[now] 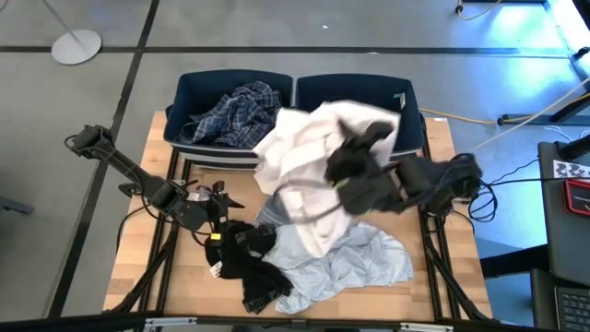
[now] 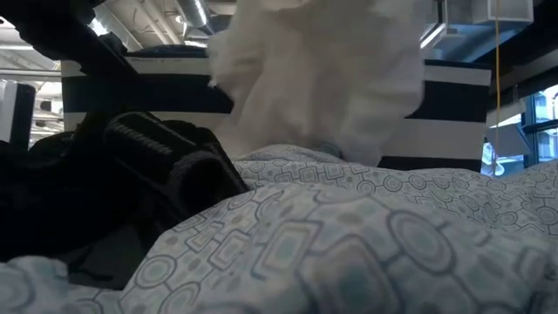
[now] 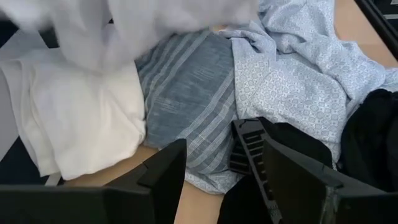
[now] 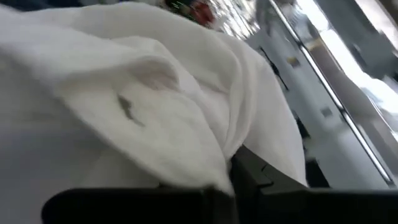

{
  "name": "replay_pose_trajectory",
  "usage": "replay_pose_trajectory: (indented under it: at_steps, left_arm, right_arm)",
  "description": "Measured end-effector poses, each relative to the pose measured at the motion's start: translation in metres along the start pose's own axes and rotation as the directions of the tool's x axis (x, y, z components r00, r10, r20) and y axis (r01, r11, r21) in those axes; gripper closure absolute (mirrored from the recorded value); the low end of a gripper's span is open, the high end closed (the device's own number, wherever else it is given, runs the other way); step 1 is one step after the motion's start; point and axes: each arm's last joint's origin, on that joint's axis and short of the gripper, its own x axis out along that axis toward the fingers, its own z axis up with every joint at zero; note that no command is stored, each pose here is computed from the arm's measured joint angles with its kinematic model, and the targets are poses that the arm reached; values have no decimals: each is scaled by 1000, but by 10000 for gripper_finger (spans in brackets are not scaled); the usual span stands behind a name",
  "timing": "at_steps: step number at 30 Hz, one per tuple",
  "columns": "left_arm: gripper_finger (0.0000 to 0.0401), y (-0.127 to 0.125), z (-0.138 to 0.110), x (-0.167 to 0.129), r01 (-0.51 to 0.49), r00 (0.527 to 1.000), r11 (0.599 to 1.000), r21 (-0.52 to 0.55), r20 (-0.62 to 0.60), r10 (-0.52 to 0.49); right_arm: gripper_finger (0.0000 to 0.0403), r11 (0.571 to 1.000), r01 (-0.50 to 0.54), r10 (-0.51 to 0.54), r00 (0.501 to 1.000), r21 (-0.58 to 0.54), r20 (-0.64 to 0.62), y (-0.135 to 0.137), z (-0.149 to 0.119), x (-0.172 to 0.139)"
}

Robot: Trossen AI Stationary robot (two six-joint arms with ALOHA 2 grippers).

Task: Sort clothes
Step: Put the white polo shirt into the right blue laundry bin

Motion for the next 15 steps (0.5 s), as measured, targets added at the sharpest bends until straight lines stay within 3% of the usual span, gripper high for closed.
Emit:
replay_pose_trajectory:
  at_steps: [8, 15]
  left_arm:
    - [198, 0, 0, 0, 0, 1000, 1000, 0, 0, 0]
    - [198, 0, 0, 0, -12, 1000, 1000, -12, 5, 12]
  right_arm:
    - [373, 979, 188, -177, 976, 83, -123, -74, -23, 27]
    - [373, 946, 236, -207, 967, 223, -147, -122, -25, 35]
